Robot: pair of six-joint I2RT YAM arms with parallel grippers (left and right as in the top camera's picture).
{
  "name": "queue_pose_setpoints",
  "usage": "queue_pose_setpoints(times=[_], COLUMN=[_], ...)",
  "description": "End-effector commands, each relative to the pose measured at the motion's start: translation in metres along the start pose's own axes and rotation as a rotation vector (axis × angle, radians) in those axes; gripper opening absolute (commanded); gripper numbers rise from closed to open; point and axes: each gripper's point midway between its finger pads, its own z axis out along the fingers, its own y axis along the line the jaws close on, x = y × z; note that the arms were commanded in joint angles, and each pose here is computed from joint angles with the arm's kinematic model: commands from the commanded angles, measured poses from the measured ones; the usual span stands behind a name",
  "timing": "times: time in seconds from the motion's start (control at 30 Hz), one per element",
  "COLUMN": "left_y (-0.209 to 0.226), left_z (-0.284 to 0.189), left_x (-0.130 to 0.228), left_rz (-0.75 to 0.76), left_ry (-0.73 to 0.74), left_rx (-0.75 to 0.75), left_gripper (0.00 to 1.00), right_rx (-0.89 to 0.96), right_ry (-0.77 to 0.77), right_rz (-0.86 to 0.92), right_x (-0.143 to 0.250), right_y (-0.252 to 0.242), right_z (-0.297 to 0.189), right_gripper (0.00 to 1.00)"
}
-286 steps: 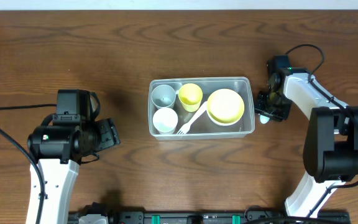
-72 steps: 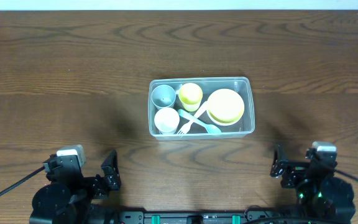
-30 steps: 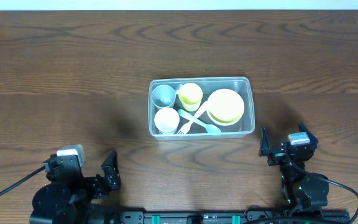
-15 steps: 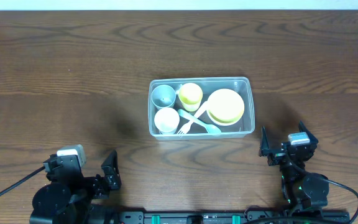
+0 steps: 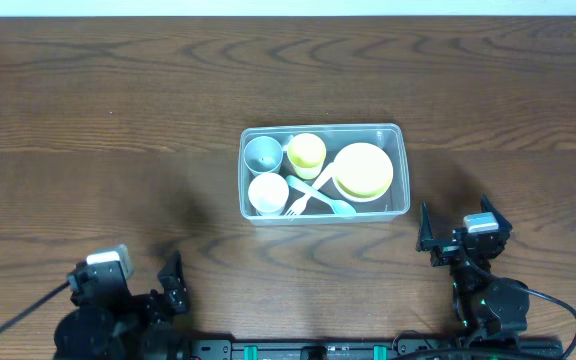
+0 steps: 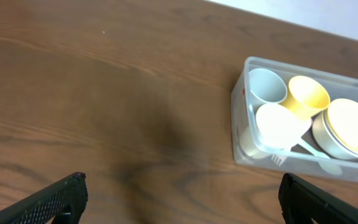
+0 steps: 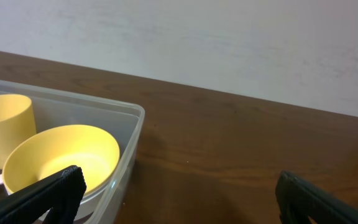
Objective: Pack container
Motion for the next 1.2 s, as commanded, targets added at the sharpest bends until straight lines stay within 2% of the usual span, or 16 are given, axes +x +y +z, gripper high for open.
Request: queue_pose_setpoints(times=[0.0,0.17,0.47,0.67,0.77,1.0,1.17], left_y=[0.012,0.017,0.006,0.009,0.016,0.029,0.029], left_z=[0.01,0.044,0.088,0.1,0.107,0.13,0.13], left_x=[0.013,0.02,-0.028,-0.034,-0.028,0.014,0.014], left_rz=[-0.016,-0.027,0.1,0.103,0.093,0.116,0.116], left_ry=[-0.049,-0.11,-0.456,-0.596,-0.608,-0.41,-0.409], left_rx=[-0.04,-0.049,0.0,-0.011,-0.038,-0.091,-0.091], left_gripper=[0.98,0.98,0.98,0.98,0.98,0.98,0.98], right_rx=[0.001,0.001,0.001,0.001,0.001,0.001,0.001], right_ry=[-0.001,-0.001,-0.001,-0.001,-0.002,-0.002,-0.001], right_rz=[-0.018,-0.018,-0.018,-0.018,-0.018,-0.018,-0.018], right_x=[0.0,0.0,0.0,0.0,0.0,0.0,0.0], right_y=[0.001,0.001,0.001,0.001,0.001,0.001,0.001], right_z=[0.0,0.0,0.0,0.0,0.0,0.0,0.0], right_gripper=[0.99,0.99,0.99,0.99,0.99,0.99,0.99])
